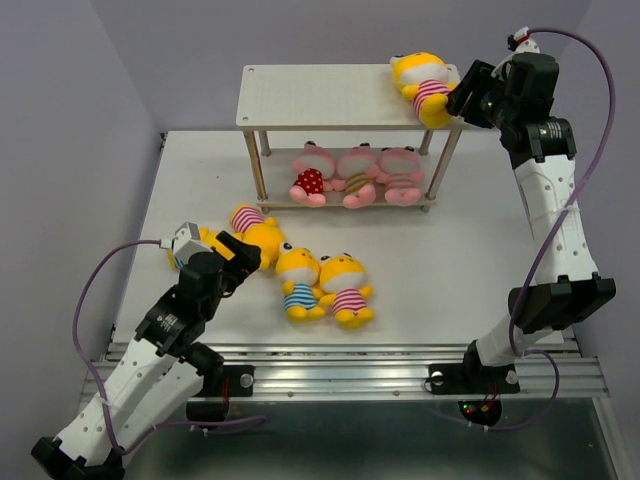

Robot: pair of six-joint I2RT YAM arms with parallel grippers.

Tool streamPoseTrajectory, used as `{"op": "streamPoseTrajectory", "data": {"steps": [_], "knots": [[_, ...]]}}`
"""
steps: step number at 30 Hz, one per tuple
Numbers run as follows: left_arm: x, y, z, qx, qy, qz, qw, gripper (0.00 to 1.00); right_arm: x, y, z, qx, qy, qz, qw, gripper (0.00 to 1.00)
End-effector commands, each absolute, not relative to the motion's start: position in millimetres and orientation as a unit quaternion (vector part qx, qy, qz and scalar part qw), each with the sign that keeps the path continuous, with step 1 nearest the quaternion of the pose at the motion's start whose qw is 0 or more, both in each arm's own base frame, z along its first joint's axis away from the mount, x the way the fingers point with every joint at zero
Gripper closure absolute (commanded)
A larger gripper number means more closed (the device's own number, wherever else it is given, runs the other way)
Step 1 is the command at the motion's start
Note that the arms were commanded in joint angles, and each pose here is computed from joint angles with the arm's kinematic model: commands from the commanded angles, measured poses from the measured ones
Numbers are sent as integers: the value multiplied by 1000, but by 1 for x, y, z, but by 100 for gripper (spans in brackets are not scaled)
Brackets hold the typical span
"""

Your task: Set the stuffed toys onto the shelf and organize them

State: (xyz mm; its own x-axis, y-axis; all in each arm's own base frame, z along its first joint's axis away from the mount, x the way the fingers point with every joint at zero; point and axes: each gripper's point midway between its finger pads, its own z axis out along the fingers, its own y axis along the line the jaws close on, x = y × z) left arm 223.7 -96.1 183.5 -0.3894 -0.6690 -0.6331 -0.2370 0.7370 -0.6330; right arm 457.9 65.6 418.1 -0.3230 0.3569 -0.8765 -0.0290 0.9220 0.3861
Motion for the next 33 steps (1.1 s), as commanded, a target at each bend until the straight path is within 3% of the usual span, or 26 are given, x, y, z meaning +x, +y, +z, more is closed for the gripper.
{"op": "streamPoseTrajectory", "data": {"steps": [1, 8, 11, 15, 17, 26, 33], "knots": [[226, -96, 182, -287, 798, -230, 478, 1, 455, 55, 440, 108, 779, 154, 598, 40], [226, -99, 184, -283, 798, -235, 477, 1, 450, 64, 463, 96, 758, 184, 618, 35], [226, -100, 184, -282, 799, -237, 475, 1, 448, 65, 467, 89, 755, 187, 622, 26], [225, -104, 182, -275, 802, -243, 470, 1, 437, 56, 483, 110, 740, 175, 640, 5], [224, -103, 181, -275, 803, -242, 469, 1, 433, 49, 482, 120, 738, 162, 644, 0], [224, -106, 182, -266, 806, -247, 468, 1, 401, 41, 505, 112, 719, 147, 670, 0], [223, -110, 175, -263, 812, -249, 458, 1, 351, 75, 486, 41, 729, 223, 646, 0]]}}
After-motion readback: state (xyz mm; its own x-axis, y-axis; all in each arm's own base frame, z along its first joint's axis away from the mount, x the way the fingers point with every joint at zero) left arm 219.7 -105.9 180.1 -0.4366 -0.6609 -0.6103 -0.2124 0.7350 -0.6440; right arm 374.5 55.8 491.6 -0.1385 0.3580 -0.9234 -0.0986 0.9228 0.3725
